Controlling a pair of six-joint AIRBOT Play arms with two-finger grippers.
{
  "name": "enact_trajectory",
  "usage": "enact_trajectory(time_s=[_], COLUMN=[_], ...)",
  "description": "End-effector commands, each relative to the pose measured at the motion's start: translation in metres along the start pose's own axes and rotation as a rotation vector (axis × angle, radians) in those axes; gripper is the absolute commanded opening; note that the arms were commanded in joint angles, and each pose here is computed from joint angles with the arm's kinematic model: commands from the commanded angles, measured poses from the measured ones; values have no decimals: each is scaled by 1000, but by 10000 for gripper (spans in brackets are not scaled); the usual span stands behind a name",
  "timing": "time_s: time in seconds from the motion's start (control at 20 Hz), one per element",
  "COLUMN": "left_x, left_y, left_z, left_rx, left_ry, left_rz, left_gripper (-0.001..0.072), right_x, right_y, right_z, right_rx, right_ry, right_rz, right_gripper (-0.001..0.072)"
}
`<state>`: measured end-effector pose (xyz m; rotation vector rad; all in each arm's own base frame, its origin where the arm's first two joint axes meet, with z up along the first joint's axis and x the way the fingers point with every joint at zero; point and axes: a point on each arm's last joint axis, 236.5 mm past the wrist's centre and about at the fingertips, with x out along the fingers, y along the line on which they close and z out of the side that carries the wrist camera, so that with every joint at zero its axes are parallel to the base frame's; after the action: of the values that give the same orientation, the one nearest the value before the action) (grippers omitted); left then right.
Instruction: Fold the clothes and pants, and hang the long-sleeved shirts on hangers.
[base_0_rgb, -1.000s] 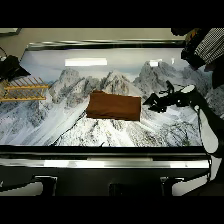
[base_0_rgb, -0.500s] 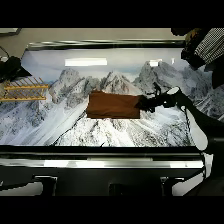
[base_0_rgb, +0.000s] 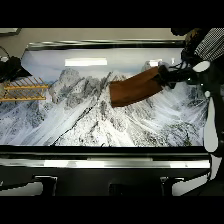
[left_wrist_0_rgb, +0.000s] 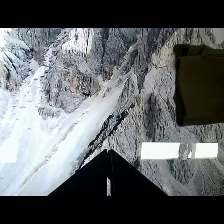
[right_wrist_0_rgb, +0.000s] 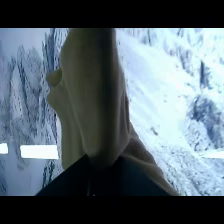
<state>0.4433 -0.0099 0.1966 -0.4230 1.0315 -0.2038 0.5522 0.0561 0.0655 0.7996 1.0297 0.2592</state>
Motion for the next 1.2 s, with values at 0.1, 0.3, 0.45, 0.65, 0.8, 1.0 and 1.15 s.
enact_trajectory(time_s=[0.1, 0.3, 0.45, 0.65, 0.8, 1.0, 1.15], left_x=[0, 0, 0, 0, 0, 0, 0], left_y=[0, 0, 0, 0, 0, 0, 0], left_z=[0, 0, 0, -1, -1, -1, -1], left_rx=[2, 3, 2, 2, 3, 18, 25], left_ry=[0, 0, 0, 4, 3, 4, 4], left_rz=[0, 0, 0, 0, 0, 0, 0], left_gripper=[13, 14, 14, 14, 13, 13, 14], right_x=[-101, -174, -217, -274, -306, -315, -312], right_y=[-56, -121, -179, -251, -291, -326, -339], right_z=[88, 121, 115, 75, 35, -37, -89], right_rx=[108, 218, 331, 414, 478, 572, 629], right_ry=[-253, -398, -422, -382, -340, -275, -257], right_rz=[-94, -164, -258, -520, -692, -801, -889], right_gripper=[33, 33, 31, 30, 30, 31, 31])
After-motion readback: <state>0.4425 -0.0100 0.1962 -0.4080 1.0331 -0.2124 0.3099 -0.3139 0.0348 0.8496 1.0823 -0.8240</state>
